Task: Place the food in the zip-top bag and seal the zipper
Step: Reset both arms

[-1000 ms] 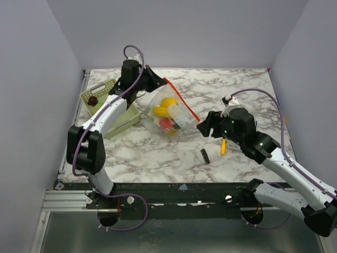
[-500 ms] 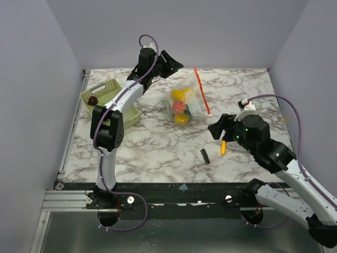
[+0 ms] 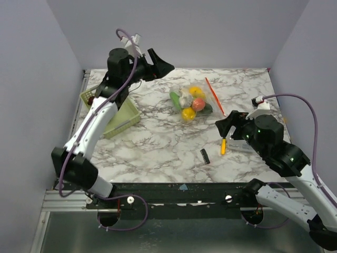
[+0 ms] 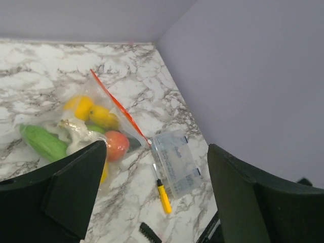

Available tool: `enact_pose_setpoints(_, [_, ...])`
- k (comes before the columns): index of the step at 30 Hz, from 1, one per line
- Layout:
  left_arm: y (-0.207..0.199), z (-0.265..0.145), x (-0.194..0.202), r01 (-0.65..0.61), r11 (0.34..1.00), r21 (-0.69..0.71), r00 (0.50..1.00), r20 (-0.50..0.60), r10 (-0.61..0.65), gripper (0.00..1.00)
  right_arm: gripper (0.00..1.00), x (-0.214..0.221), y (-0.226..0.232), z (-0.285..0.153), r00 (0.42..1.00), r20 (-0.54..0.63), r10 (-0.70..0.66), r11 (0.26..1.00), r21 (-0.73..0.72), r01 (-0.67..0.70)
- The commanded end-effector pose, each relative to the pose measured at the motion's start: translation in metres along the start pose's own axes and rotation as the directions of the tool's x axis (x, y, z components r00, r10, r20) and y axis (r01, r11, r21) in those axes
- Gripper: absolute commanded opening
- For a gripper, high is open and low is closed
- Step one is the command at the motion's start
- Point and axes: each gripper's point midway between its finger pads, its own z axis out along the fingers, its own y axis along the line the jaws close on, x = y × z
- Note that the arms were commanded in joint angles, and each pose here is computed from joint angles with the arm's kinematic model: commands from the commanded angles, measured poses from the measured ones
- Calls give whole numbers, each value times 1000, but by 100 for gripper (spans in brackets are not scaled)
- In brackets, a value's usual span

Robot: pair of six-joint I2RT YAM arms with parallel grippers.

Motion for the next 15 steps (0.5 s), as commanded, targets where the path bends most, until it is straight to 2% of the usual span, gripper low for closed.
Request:
enact_pose_setpoints(1, [-54, -80, -3, -224, 970, 98, 974, 66, 218, 89, 88, -26, -12, -25, 997, 77, 4, 998, 58, -8])
enact_pose_setpoints(3, [-70, -110, -3, -285, 953, 104, 956, 101, 275, 92, 93, -38, -13, -36, 993, 115, 5, 999, 49, -10])
enact_pose_setpoints(4, [-77, -124, -3, -315, 943, 104, 946, 117, 303, 93, 100, -44, -13, -42, 990, 137, 7, 999, 42, -13])
enact_pose_setpoints(7, [-96, -169, -5, -392, 916, 83, 909, 190, 372, 99, 100, -61, -13, -61, 979, 201, 18, 1000, 19, -22])
enact_pose_setpoints(15, [-119, -269, -1, -485, 874, -20, 795, 406, 450, 99, 100, -91, -19, -98, 934, 350, 64, 998, -16, -62])
